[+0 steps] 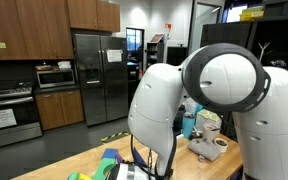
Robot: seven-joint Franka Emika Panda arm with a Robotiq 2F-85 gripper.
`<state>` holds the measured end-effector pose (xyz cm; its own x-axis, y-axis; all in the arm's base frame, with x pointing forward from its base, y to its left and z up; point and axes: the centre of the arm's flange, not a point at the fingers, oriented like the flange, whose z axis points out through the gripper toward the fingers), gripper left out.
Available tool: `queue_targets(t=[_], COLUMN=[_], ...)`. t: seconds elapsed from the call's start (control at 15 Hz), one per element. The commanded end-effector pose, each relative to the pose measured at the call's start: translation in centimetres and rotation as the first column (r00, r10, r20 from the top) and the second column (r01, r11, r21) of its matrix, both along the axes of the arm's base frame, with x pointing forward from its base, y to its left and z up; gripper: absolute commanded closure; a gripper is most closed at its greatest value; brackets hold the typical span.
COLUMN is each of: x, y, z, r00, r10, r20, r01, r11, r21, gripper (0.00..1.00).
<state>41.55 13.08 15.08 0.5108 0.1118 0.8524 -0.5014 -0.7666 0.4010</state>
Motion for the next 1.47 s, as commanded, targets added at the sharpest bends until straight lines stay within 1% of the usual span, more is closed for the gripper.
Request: queue_targets(t=[0.0,0.73,0.8,0.87,0.93,1.2,1.33,1.4], x=[0.46,0.31,0.33,0.32,0.29,0.23,0.22,0.22], y=[-0.22,-0.24,-0.22,-0.21,-0.23,-0.19,-0.16,-0.14], z=[-0.08,-0.5,-0.5,-0.51,-0.54,-0.68,-0.68,-0.61], r00=[1.0,0.998,0.998,0.998,0.998,0.997,0.997,0.997], r10=[0.007,0.017,0.016,0.019,0.02,0.022,0.021,0.022], r20=[-0.024,-0.055,-0.059,-0.059,-0.061,-0.068,-0.074,-0.075], r01=[-0.007,-0.019,-0.018,-0.02,-0.022,-0.024,-0.022,-0.023], r11=[1.0,0.999,0.999,0.999,0.999,0.999,1.0,1.0], r21=[-0.003,-0.031,-0.033,-0.031,-0.032,-0.031,-0.018,-0.012], gripper=[0.87,0.87,0.41,0.35,0.31,0.05,0.0,0.0])
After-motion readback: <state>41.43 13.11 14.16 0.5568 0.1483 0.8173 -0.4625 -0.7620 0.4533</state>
